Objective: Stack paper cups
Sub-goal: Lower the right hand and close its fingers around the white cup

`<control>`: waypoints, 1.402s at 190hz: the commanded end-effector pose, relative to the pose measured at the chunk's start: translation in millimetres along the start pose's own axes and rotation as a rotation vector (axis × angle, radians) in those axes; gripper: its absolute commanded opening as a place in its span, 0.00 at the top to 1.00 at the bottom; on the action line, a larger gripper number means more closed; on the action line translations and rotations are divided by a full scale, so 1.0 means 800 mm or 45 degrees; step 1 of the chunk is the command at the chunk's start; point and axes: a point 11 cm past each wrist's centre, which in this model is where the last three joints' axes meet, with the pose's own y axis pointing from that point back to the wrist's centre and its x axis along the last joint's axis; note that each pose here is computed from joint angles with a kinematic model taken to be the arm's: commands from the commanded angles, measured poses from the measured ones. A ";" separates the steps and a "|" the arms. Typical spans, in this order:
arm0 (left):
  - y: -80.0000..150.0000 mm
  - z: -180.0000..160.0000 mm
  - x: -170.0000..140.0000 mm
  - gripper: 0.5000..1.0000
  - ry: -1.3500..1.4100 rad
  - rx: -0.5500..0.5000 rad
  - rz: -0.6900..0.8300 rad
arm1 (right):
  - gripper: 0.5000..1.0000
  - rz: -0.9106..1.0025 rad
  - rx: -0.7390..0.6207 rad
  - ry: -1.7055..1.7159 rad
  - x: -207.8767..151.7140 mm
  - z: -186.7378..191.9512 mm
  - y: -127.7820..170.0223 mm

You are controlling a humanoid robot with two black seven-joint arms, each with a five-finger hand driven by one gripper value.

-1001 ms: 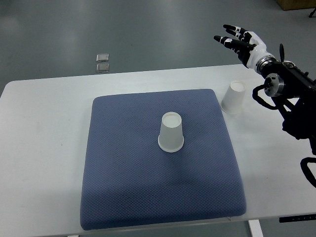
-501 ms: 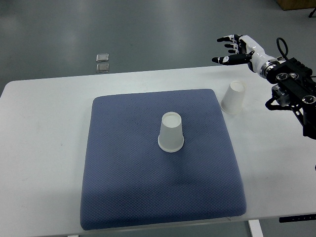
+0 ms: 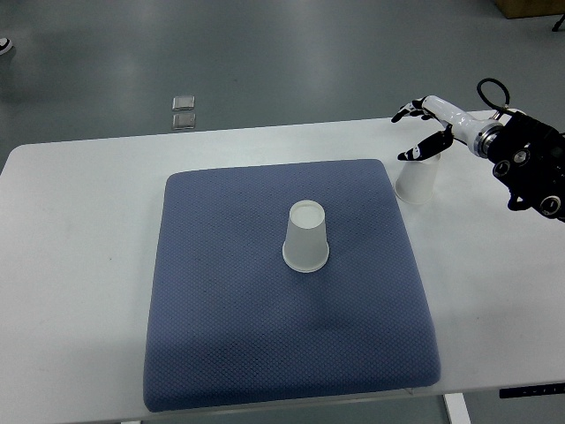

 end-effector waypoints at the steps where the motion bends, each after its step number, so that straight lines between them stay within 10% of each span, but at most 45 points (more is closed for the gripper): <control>1: 0.000 0.000 0.000 0.00 0.000 0.000 0.000 | 0.17 -0.027 -0.006 0.072 -0.005 0.000 -0.001; 266: 0.000 0.000 0.000 0.00 0.000 0.000 0.000 | 0.18 -0.085 -0.100 0.519 0.002 0.029 0.003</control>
